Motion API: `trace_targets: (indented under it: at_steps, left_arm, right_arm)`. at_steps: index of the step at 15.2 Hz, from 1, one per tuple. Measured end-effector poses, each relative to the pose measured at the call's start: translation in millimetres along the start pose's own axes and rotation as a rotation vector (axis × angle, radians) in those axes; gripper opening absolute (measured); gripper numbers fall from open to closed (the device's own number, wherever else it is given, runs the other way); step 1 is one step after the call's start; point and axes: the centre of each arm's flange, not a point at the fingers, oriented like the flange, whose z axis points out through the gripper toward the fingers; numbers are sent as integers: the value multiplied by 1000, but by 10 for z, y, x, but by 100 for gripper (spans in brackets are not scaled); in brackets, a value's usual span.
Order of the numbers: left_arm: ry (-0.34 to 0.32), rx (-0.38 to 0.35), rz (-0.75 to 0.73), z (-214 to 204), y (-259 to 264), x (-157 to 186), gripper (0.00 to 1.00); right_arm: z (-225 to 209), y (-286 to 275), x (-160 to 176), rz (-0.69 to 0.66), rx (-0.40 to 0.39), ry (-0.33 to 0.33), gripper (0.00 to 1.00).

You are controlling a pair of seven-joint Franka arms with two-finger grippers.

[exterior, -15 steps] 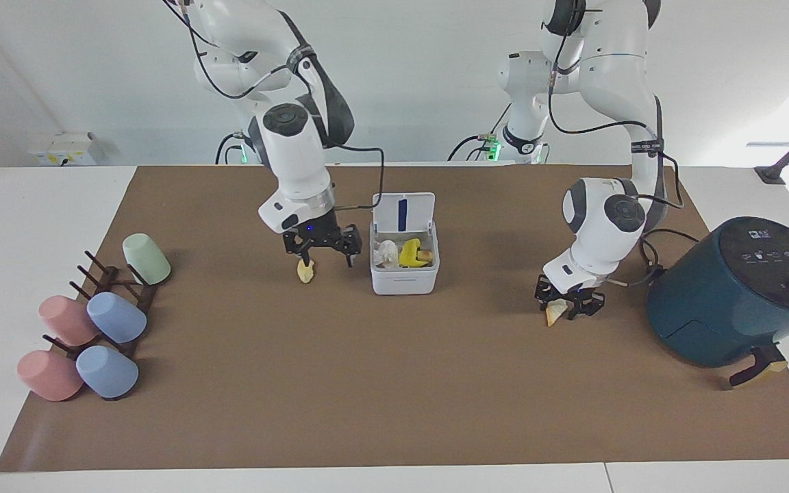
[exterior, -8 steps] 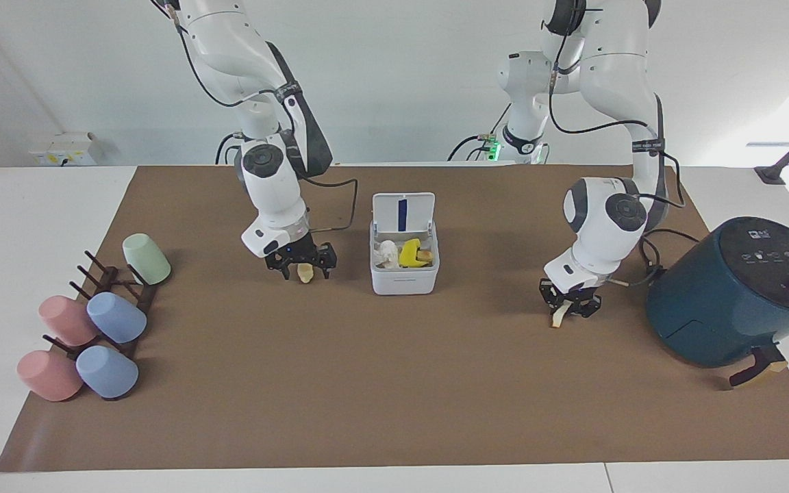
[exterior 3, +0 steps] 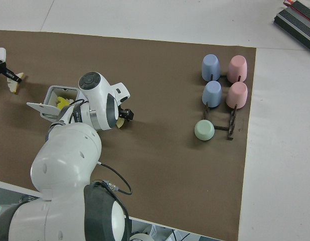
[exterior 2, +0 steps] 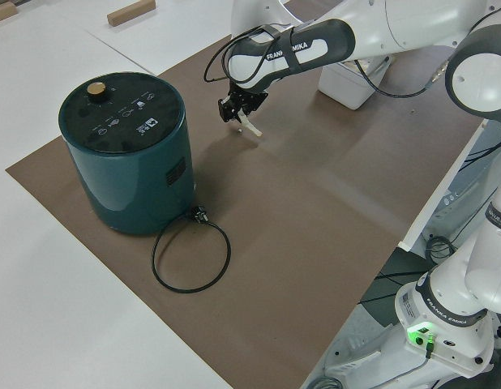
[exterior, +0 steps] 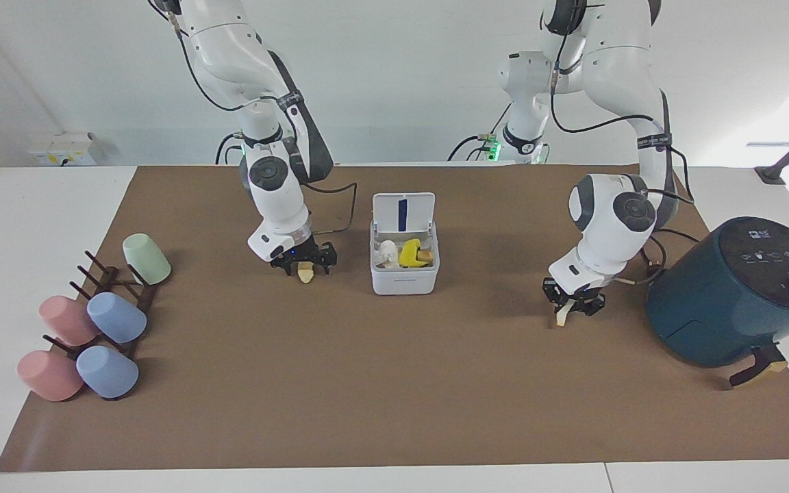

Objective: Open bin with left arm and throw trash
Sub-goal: 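Carry crust to bin with the left gripper while the right gripper grasps cheese, then drop crust in bin with the left gripper while the right gripper brings cheese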

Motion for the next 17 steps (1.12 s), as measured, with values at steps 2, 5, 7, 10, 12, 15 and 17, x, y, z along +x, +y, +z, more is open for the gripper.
trace_targets:
  at_steps: [2, 5, 7, 10, 12, 15, 17]
  left_arm:
    - [-10, -45, -83, -365, 149, 161, 9]
    - [15, -103, -234, -870, 757, 407, 9]
    - [23, -121, -297, -991, 1321, 491, 9]
    - [14, -133, -306, -1014, 2120, 480, 9]
    - [7, -135, -287, -1011, 2520, 431, 9]
    - [-5, -134, -242, -963, 2908, 326, 9]
    - [9, -135, -221, -818, 3075, 203, 9]
  right_arm:
    - [-17, 1, -10, -17, -9, -2, 100]
    - [-23, 4, -13, -69, -51, 13, 96]
    - [-21, 6, -15, -84, -63, 17, 89]
    - [-21, 8, -14, -87, -66, 18, 53]
    - [-36, 6, -12, -87, -66, 21, 33]
    - [-57, 4, -2, -87, -66, 25, 11]
    - [-188, -16, 75, -84, -71, 28, 11]
